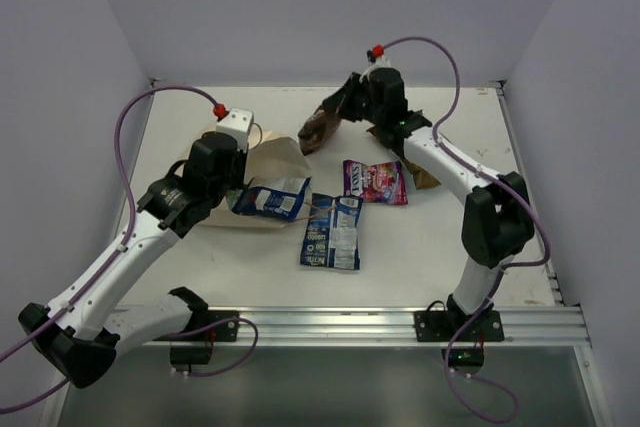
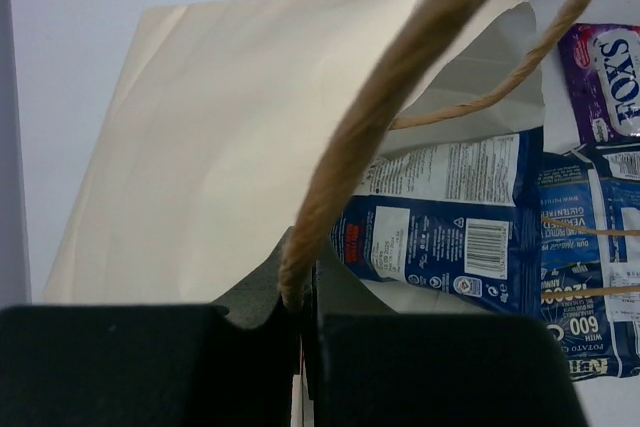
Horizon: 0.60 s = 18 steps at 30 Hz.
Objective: Take the snacks out of the paper bag
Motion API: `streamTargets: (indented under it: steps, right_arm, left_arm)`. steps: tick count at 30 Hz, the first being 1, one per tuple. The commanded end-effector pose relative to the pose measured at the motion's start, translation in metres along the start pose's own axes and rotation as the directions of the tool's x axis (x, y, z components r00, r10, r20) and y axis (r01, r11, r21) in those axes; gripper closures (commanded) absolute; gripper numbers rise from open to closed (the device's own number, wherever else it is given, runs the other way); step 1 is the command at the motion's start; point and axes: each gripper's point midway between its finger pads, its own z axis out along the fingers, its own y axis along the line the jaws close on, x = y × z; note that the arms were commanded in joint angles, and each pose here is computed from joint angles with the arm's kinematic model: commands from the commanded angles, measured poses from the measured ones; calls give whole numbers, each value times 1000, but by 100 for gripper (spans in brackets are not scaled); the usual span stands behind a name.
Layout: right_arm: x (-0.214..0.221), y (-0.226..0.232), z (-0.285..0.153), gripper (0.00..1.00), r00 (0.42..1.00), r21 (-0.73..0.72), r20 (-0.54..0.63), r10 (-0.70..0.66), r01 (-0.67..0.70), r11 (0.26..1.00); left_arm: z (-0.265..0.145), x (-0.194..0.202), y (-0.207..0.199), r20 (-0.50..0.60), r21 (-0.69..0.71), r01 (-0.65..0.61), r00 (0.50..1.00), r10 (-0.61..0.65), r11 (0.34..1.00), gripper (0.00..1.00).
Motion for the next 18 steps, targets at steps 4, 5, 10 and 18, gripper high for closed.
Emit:
streamTargets:
  steps: [4,5,10,18]
  right_arm:
    - [89,-65,-10,100,980,82,-126,156,-147,986]
    - [101,-75,-15,100,974,117,-150,171,-154,981]
    - [129,-95,-14,97,951,189,-249,185,-139,972]
    - [94,-68,22,60,943,168,-324,72,-17,986]
  left_arm:
    - [-5,-9,0,32,28,-5,999,4,1000,100]
    - [-6,-10,-2,34,37,-4,999,3,999,100]
    - [-9,-10,-3,41,57,-14,999,12,998,100]
    - [-15,-12,-6,51,86,-9,999,4,996,100]
